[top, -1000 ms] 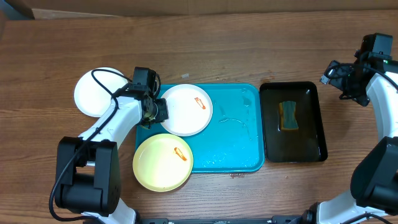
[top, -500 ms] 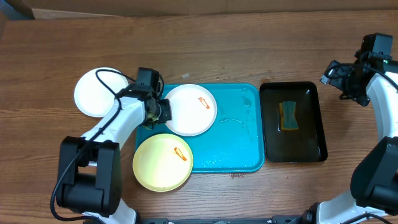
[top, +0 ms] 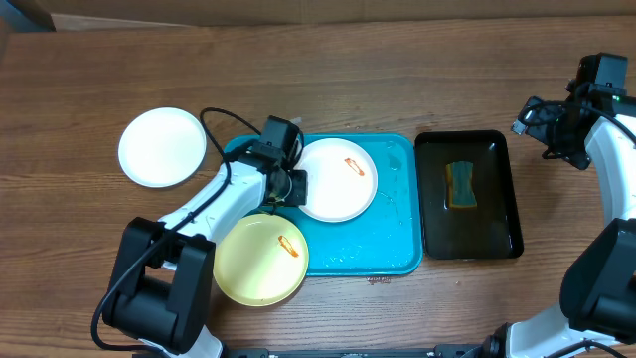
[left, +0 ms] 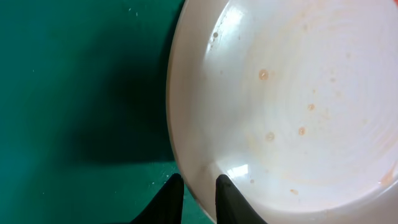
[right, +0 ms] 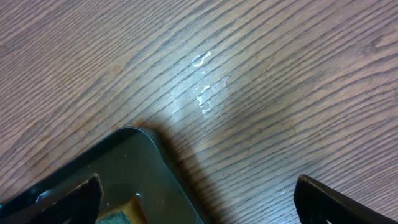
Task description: Clean dirty plates on tray and stack at the side
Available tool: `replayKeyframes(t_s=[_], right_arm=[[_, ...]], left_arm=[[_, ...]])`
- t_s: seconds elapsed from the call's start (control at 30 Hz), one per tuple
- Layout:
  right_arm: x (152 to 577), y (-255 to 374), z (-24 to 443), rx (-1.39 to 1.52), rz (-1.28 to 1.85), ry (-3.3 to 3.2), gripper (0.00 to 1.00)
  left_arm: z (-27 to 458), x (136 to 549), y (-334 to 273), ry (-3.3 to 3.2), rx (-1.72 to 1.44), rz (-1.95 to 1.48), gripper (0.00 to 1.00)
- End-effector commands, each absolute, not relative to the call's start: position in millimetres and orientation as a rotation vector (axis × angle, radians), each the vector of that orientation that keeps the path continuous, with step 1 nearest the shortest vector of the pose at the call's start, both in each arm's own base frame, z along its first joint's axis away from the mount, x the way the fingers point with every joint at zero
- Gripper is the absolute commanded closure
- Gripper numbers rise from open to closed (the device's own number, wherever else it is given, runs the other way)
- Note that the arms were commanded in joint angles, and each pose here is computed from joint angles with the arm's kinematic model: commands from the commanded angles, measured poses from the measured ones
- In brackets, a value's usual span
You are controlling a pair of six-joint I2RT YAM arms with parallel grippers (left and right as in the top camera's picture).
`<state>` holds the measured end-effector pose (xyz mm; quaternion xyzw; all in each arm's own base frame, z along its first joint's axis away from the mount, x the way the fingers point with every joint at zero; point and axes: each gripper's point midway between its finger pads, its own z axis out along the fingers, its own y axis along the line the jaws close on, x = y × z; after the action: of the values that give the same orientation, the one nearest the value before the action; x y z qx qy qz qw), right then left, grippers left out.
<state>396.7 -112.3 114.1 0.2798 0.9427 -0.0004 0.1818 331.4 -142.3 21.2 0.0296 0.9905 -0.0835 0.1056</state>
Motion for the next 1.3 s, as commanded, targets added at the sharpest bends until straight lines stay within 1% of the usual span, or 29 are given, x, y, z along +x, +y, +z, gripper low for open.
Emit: replayKeyframes(t_s=[0.0, 0.23, 0.4, 0.47, 0.53, 0.57, 0.73, 0.8, 0.87, 0.9, 1.03, 1.07, 1.13, 1.17, 1.27], right_arm=[[397.8, -113.4, 114.1, 0.795, -0.009, 2.655, 0.00], [397.8, -113.4, 114.1, 0.795, -0.009, 2.655, 0.00], [397.8, -113.4, 114.1, 0.795, -0.009, 2.655, 0.00], [397.8, -113.4, 114.1, 0.795, -0.009, 2.655, 0.00], [397.8, -113.4, 114.1, 0.795, -0.009, 2.655, 0.00], [397.8, -113.4, 114.1, 0.795, -0.009, 2.655, 0.00], [397.8, -113.4, 114.1, 0.795, -0.009, 2.655, 0.00], [397.8, -113.4, 114.1, 0.795, -0.009, 2.655, 0.00], [397.8, -113.4, 114.1, 0.795, -0.009, 2.655, 0.00], [397.8, -113.4, 114.1, 0.795, -0.009, 2.655, 0.00], [397.8, -113.4, 114.1, 0.795, -0.009, 2.655, 0.00], [397.8, -113.4, 114.1, 0.795, -0.009, 2.655, 0.00], [397.8, -113.4, 114.1, 0.795, -0.009, 2.655, 0.00], [397.8, -113.4, 114.1, 0.795, -0.009, 2.655, 0.00], [397.8, -113.4, 114.1, 0.795, -0.009, 2.655, 0.00]], left_arm=[[16.5, 334.2, -136.8, 2.903, 0.080, -0.172, 0.78], [18.7, 342.5, -141.5, 2.865, 0.085, -0.191, 0.79], [5.9, 343.6, -144.0, 2.882, 0.067, -0.188, 0.76], [-1.2, 341.9, -143.1, 2.900, 0.047, -0.181, 0.79], [-4.7, 341.3, -142.3, 2.908, 0.048, -0.171, 0.87], [-4.6, 341.8, -141.8, 2.906, 0.048, -0.168, 0.89], [4.2, 348.3, -146.1, 2.889, 0.091, -0.186, 0.91], [8.0, 349.8, -151.9, 2.882, 0.151, -0.215, 0.91], [9.4, 350.5, -154.5, 2.878, 0.162, -0.223, 0.89], [9.5, 350.7, -154.6, 2.877, 0.161, -0.224, 0.82], [10.0, 352.4, -154.9, 2.872, 0.145, -0.229, 0.76], [10.3, 352.9, -155.2, 2.870, 0.143, -0.231, 0.76], [11.2, 352.6, -155.1, 2.874, 0.143, -0.229, 0.87], [12.7, 351.9, -154.7, 2.881, 0.143, -0.225, 0.89], [20.4, 352.8, -154.7, 2.896, 0.143, -0.218, 0.83]])
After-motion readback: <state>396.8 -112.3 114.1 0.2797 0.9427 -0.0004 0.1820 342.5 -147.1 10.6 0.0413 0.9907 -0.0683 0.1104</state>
